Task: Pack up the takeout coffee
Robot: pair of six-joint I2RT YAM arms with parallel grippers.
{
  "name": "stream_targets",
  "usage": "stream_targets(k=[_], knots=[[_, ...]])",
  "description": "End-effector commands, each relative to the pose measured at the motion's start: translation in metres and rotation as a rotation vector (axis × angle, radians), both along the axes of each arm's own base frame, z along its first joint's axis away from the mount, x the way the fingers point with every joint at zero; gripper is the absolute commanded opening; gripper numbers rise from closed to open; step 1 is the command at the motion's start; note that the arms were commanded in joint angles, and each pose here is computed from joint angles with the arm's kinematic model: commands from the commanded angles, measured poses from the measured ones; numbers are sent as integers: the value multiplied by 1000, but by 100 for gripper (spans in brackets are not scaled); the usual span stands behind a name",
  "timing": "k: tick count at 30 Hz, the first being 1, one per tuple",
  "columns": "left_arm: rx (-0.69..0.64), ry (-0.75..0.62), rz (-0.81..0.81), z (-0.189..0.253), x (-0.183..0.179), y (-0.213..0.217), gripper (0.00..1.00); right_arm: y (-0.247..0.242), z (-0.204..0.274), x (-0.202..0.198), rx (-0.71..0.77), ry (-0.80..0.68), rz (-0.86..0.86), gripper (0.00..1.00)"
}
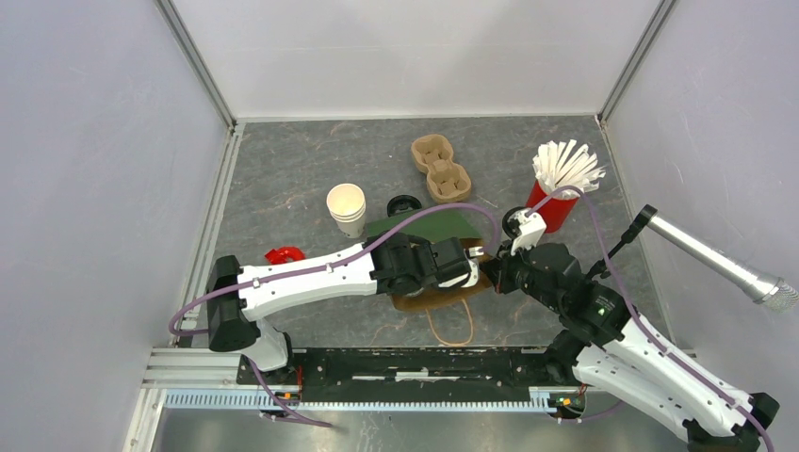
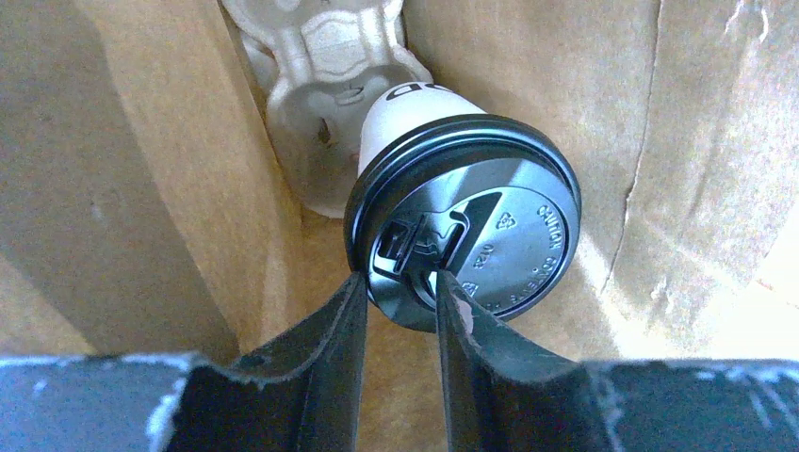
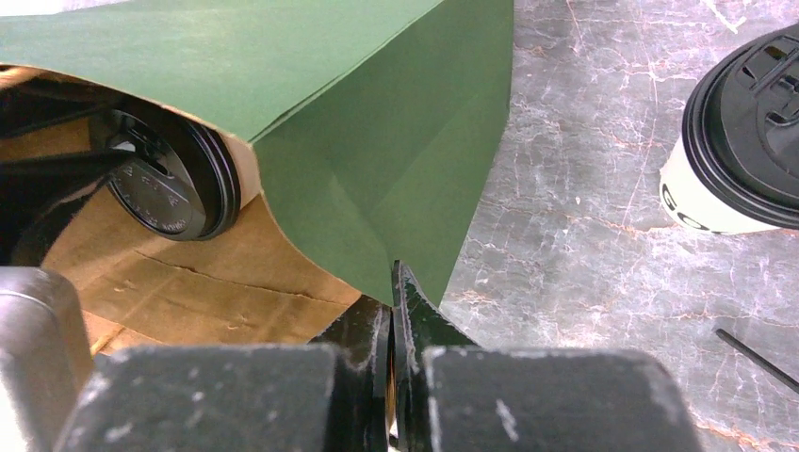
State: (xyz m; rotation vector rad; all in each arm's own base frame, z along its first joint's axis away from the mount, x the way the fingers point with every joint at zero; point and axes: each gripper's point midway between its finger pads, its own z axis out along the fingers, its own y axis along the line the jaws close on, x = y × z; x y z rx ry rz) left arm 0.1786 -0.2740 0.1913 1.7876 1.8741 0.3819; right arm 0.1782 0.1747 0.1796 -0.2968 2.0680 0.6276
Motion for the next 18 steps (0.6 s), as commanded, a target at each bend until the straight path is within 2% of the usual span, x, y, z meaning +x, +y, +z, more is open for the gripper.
stream_targets(k=[1, 18], knots=[[-42, -34, -28, 14, 5, -10, 39, 11, 37, 5, 72, -46, 12, 0], [-12, 27, -90, 4, -5, -5, 35, 16, 45, 10, 74, -50, 9, 0]])
